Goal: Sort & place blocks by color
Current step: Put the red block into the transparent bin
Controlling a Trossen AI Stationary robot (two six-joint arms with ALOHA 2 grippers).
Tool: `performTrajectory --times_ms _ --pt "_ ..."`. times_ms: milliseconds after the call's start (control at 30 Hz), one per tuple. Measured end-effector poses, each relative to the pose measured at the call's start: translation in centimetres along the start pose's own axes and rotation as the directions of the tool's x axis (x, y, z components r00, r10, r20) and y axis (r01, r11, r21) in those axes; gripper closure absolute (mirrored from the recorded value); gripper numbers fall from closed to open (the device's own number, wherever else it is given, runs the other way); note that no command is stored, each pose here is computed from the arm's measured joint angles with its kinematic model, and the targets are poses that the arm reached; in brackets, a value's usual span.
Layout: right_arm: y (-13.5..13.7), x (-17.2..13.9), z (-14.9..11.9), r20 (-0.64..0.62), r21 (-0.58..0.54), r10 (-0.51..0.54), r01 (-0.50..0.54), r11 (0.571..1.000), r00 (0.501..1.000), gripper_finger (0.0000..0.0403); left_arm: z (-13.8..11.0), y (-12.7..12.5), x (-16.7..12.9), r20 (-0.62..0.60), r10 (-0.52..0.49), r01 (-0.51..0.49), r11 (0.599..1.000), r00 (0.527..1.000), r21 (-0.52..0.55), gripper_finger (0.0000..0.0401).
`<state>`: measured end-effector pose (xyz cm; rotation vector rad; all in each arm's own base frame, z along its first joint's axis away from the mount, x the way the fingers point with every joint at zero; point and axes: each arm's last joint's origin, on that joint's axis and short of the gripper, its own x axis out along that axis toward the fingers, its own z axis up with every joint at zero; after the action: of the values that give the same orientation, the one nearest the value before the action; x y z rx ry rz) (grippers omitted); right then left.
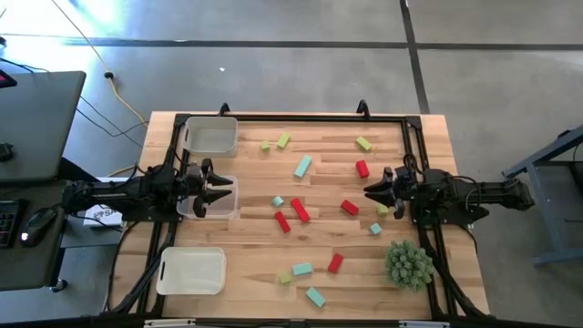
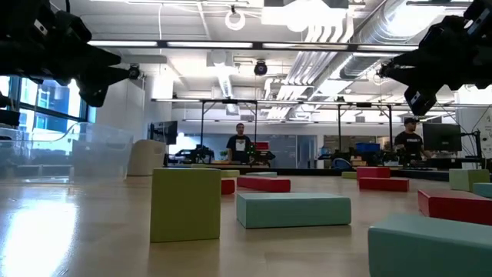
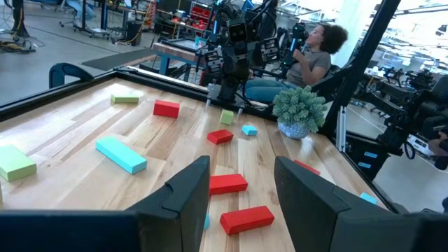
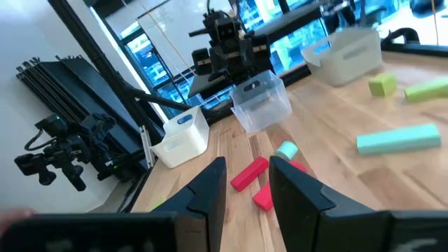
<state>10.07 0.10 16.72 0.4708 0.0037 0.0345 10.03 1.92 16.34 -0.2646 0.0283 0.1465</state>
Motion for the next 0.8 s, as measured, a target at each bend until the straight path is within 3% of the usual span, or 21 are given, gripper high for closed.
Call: performTrajectory --times_ms 300,600,800 --pt "1.0 -0.4 2.4 0.129 0.022 -0.020 0.017 1.000 0.991 0.0287 0.0 0.0 0.0 0.001 -0.001 0.001 1.000 1.000 0.000 0.0252" --pt "2.0 -0.8 6.0 0.282 0.024 -0.220 0.222 0.975 0.934 0.0194 0.0 0.0 0.0 0.000 0.000 0.000 1.000 1.000 0.000 0.0252" --pt "3.5 -0.6 9.8 0.305 -0.022 -0.359 0.384 0.923 0.882 0.0179 0.0 0.0 0.0 0.002 0.007 -0.007 0.999 1.000 0.048 0.0252"
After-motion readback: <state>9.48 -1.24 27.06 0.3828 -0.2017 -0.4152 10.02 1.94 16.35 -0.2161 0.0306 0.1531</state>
